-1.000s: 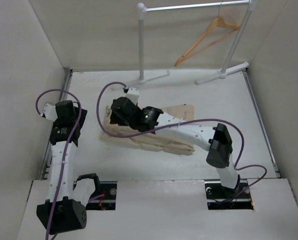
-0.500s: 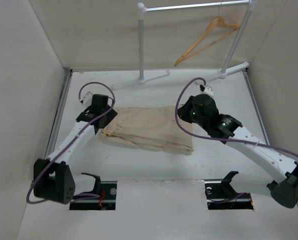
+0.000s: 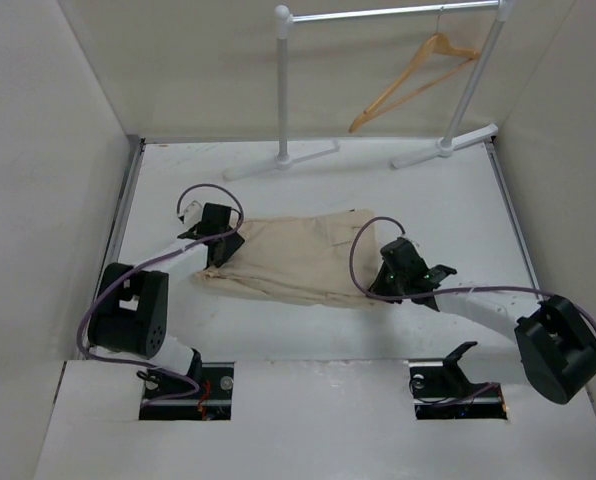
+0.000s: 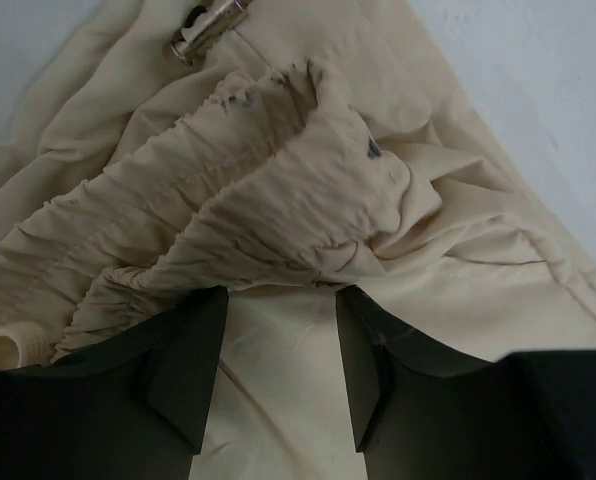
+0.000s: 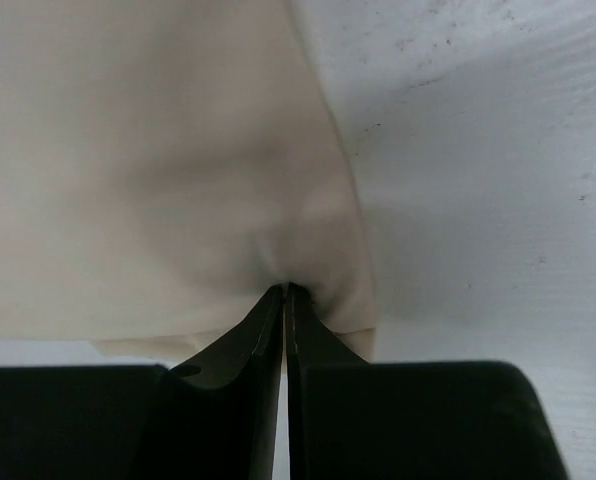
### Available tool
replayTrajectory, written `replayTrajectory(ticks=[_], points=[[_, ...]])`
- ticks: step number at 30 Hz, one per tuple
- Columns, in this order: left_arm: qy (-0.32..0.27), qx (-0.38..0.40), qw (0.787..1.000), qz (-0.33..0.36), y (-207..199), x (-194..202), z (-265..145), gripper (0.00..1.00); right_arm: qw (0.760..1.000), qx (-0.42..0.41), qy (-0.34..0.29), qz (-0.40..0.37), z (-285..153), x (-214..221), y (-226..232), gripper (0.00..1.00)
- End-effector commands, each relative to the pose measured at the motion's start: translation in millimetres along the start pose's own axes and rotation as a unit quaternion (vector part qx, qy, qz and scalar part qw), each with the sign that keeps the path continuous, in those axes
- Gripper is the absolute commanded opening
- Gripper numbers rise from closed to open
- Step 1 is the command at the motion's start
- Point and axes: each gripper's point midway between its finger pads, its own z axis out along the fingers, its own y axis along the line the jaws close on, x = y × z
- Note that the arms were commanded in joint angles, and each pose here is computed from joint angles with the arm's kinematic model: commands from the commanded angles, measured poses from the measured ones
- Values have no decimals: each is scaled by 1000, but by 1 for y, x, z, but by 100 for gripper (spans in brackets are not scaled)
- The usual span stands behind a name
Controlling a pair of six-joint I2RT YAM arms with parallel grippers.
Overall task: Place the trousers on the hanger
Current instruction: Fold the trousers at the center of the board.
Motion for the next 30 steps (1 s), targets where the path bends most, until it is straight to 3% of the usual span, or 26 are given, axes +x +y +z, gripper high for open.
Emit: replayTrajectory(ticks=[1,5,11,14,18,21,26,30], points=[[-24,-50,998,-22,46,-11,4,46,999,-15,-8,29,10,-2,8,11],[-57,-30,996,-60,55,-38,-17,47,1000,-19,7,19,12,6,16,11],[-101,75,990,-60,-13,-85,-78,48,996,-86,-33,-10,-39,-29,58,21],[-105,113,987,-34,-52,-85,-98,47,989,-134,-64,-26,-56,-61,90,25],[-60,147,987,15,-95,-31,-106,46,977,-191,-86,-29,-38,-107,138,12],[-27,155,986,47,-103,20,-106,46,978,-196,-79,5,0,-137,150,10],[5,130,989,76,-71,74,-96,46,985,-154,-40,67,73,-160,141,7],[19,98,991,88,-27,97,-87,45,984,-131,-24,116,98,-161,134,7]])
